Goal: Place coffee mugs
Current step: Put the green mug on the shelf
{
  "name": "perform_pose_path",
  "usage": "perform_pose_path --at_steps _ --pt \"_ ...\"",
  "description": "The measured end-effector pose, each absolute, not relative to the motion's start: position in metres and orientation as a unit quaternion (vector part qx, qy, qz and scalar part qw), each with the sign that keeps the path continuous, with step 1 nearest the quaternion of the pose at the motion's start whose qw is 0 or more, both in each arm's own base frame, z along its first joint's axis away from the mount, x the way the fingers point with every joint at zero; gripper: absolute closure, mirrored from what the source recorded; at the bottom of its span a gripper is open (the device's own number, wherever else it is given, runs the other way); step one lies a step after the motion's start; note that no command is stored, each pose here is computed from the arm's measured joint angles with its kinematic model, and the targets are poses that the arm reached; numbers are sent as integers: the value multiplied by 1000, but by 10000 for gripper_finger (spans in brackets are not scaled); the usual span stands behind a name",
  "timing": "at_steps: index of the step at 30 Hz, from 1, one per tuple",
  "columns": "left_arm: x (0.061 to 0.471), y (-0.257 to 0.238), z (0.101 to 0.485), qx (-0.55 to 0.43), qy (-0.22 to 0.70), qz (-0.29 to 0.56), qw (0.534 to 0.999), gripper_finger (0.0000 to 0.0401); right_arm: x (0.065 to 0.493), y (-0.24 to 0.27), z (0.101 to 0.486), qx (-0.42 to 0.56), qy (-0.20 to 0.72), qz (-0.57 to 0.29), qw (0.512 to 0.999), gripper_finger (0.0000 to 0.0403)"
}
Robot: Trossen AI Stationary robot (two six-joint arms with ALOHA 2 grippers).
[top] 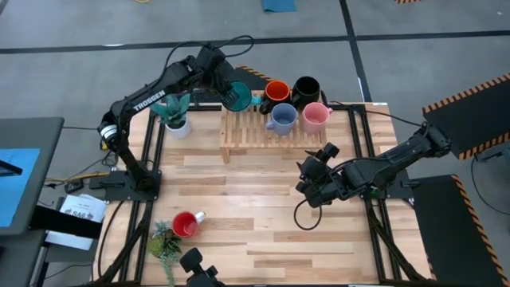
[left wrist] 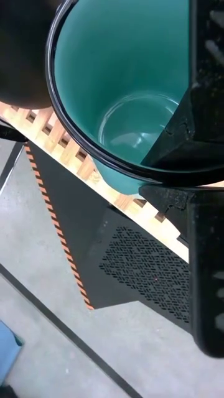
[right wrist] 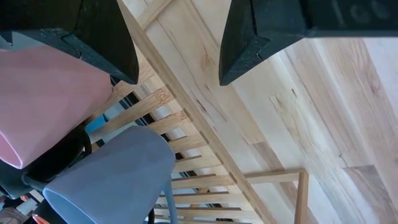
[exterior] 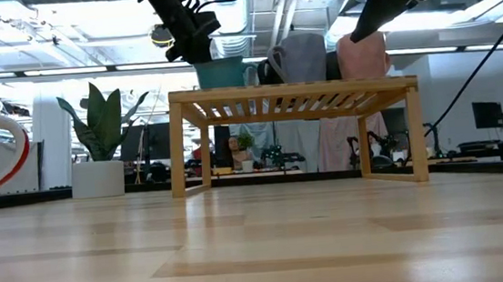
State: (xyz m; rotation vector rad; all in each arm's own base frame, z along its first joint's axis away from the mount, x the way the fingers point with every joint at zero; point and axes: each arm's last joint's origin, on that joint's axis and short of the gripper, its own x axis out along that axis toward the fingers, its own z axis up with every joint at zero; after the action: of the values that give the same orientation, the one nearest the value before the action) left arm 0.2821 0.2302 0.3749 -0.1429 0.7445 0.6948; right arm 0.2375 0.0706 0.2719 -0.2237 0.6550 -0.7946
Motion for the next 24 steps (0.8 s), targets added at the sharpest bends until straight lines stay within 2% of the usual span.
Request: perform_pose_path --at_steps 12,24 --pt "284 232 378 -59 337 335 878 374 238 71 272 -104 310 -379 866 154" --pt "284 232 379 -60 334 341 877 285 238 71 272 -104 310 -379 866 154"
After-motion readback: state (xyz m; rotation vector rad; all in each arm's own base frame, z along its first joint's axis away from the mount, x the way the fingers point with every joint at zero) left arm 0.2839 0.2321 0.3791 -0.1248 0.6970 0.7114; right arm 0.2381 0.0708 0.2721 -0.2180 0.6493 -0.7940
